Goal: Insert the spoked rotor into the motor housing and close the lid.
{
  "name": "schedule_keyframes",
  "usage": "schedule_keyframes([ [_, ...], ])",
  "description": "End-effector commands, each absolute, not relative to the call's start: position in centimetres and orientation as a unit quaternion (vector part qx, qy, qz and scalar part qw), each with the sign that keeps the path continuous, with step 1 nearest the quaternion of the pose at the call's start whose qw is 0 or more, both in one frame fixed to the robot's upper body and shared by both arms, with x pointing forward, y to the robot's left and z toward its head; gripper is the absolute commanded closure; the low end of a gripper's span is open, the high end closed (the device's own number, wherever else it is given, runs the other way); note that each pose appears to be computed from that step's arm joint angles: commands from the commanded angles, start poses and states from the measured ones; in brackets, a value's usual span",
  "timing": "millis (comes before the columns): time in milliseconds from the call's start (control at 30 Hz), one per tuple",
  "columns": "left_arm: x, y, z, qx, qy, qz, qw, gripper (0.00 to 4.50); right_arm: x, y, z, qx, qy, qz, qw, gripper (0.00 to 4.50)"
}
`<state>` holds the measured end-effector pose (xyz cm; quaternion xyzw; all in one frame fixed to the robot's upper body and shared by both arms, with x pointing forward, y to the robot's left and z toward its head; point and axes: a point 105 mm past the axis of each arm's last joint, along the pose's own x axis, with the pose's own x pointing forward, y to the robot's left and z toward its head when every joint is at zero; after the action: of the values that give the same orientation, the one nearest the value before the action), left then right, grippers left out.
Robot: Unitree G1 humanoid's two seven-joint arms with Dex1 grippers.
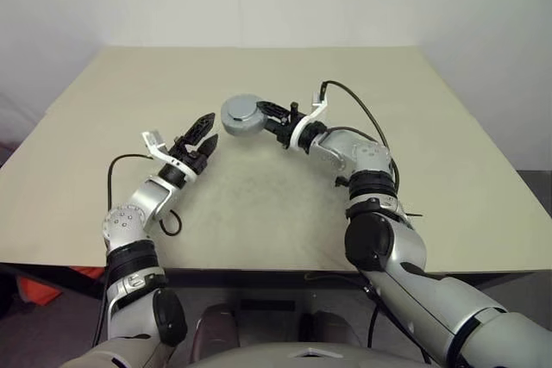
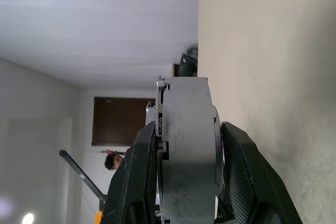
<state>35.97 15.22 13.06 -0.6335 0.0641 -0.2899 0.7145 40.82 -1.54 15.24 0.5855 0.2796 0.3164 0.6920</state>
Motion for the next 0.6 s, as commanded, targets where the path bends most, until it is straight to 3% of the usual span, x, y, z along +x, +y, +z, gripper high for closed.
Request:
schedule_keyframes([
  [33,36.1,14.1,15.6,-0.643,0.044,-0.337,0.686,0.06,40.4,-1.1,17.8,0.586,0.250,0.358,0.683,2.85],
  [333,38.3,12.9,15.6,-0.654,0.065,-0.334,0.676,0.06,39.5,-0.8,18.0,0.578,0.250,0.373,0.681,2.85],
  [600,38.2,11.7,14.8,-0.637,0.094,-0.347,0.682,0.06,39.6,-1.0,18.2,0.579,0.242,0.371,0.685,2.85],
])
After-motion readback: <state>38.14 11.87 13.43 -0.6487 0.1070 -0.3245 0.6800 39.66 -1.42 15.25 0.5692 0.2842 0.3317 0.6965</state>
